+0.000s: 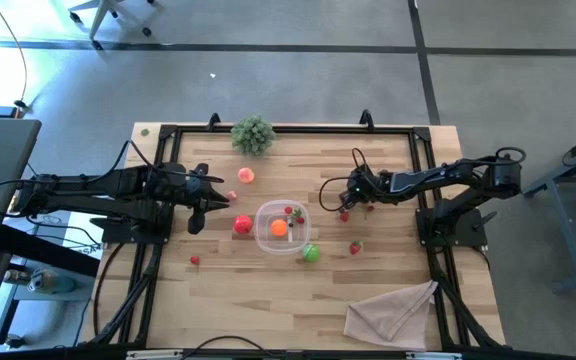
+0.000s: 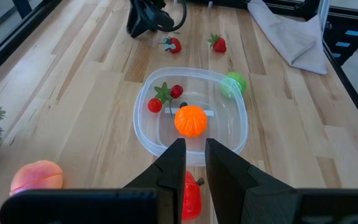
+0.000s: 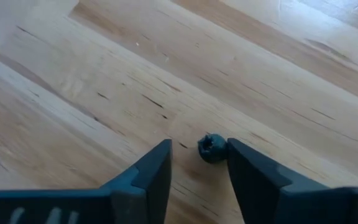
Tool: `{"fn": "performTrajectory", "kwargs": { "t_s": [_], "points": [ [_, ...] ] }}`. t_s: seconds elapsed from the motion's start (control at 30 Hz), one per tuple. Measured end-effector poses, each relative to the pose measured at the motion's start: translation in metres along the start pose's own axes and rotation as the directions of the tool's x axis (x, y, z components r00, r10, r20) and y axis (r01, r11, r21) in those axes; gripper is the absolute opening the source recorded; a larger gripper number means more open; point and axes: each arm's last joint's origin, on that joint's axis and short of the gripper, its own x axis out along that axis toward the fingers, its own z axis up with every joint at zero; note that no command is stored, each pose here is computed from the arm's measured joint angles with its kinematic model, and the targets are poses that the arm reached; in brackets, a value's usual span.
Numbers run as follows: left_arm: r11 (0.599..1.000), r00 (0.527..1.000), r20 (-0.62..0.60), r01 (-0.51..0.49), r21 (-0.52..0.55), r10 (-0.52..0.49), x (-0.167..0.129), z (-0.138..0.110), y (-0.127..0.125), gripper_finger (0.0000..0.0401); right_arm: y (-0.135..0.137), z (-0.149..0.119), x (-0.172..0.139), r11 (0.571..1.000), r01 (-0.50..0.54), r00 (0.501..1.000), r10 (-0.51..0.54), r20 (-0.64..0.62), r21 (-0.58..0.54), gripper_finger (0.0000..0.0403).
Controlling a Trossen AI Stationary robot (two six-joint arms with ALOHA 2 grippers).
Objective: Pick and placing Produce into tupperware
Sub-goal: Put the blueberry into the transparent bin
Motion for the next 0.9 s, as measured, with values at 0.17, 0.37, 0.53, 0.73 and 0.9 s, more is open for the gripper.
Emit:
{"fn": "performTrajectory", "kwargs": {
  "t_s": [0.17,0.37,0.53,0.73,0.9],
  "points": [
    [1.0,1.0,0.0,0.0,0.0,0.0,0.0,0.0,0.0,0.0051,0.0,-0.0001,0.0001,1.0,0.001,1.0,-0.001,0.0,0.019,0.0108],
    [1.0,1.0,0.0,0.0,0.0,0.0,0.0,0.0,0.0,0.0051,-0.0002,-0.0001,0.0001,1.0,0.004,1.0,-0.004,0.001,0.019,0.0082],
    [1.0,1.0,0.0,0.0,0.0,0.0,0.0,0.0,0.0,0.0051,-0.0006,0.0,0.0002,1.0,0.011,1.0,-0.011,0.005,0.019,0.0064],
    [1.0,1.0,0.0,0.0,0.0,0.0,0.0,0.0,0.0,0.0051,-0.0006,0.0,0.0001,1.0,0.014,1.0,-0.014,0.007,0.019,0.0051],
    [1.0,1.0,0.0,0.0,0.0,0.0,0.0,0.0,0.0,0.0051,-0.0007,0.0001,0.0001,1.0,0.017,1.0,-0.017,0.01,0.019,0.0051]
  ]
}}
